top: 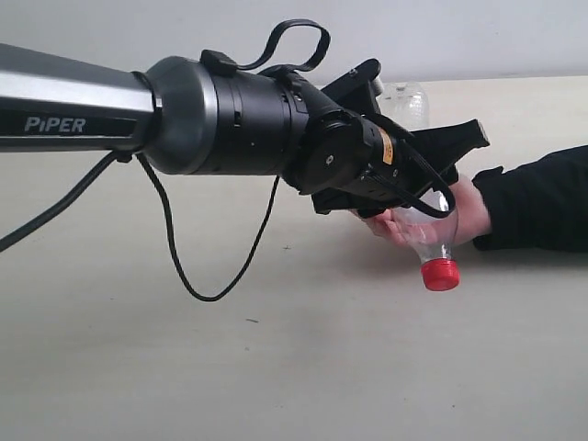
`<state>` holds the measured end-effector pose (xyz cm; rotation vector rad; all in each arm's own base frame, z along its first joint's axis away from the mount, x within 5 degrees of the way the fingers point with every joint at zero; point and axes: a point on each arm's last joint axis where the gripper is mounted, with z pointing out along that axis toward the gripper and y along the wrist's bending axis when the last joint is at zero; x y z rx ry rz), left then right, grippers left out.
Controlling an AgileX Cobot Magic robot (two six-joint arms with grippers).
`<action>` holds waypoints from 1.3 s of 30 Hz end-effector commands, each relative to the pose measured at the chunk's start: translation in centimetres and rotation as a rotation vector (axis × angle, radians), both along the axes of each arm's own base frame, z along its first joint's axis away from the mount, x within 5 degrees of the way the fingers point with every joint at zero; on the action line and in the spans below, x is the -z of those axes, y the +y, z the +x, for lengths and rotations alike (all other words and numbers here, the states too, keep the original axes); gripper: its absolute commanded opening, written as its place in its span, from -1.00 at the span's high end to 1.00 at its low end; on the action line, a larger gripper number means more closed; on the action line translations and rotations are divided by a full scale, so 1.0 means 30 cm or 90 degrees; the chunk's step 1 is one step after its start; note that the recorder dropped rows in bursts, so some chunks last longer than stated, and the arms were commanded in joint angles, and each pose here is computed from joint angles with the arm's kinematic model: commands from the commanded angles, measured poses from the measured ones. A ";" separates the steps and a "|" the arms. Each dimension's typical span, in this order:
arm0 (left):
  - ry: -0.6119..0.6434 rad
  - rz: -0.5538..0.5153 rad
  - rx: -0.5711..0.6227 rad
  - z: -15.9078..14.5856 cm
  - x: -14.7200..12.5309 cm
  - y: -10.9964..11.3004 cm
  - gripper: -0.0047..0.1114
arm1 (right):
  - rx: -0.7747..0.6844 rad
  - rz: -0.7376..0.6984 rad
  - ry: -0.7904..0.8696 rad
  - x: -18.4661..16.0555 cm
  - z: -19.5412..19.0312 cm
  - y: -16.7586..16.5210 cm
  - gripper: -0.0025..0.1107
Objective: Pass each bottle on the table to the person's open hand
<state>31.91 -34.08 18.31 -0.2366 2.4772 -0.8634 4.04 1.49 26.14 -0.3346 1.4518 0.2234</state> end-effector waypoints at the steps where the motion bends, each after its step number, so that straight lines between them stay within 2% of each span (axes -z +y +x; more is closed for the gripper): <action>1: -0.001 0.005 0.003 0.005 0.026 -0.002 0.92 | 0.003 -0.006 -0.003 0.002 -0.001 -0.001 0.77; 9: 0.010 0.016 0.010 -0.002 0.083 -0.021 0.92 | 0.003 -0.006 -0.003 0.002 -0.001 -0.001 0.77; 24: 0.010 0.016 0.010 -0.001 0.083 -0.022 0.91 | 0.003 -0.006 -0.003 0.002 -0.001 -0.001 0.77; 27: 0.010 0.016 0.010 -0.001 0.083 -0.022 0.72 | 0.003 -0.006 -0.003 0.002 -0.001 -0.001 0.77; 32: 0.000 0.024 0.023 -0.001 0.083 -0.022 0.11 | 0.003 -0.006 -0.003 0.002 -0.001 -0.001 0.77; 34: 0.000 0.024 0.023 -0.001 0.083 -0.022 -0.04 | 0.003 -0.006 -0.003 0.002 -0.001 -0.001 0.77; 39: 0.000 0.024 0.023 -0.001 0.083 -0.022 -0.08 | 0.003 -0.006 -0.003 0.002 -0.001 -0.001 0.77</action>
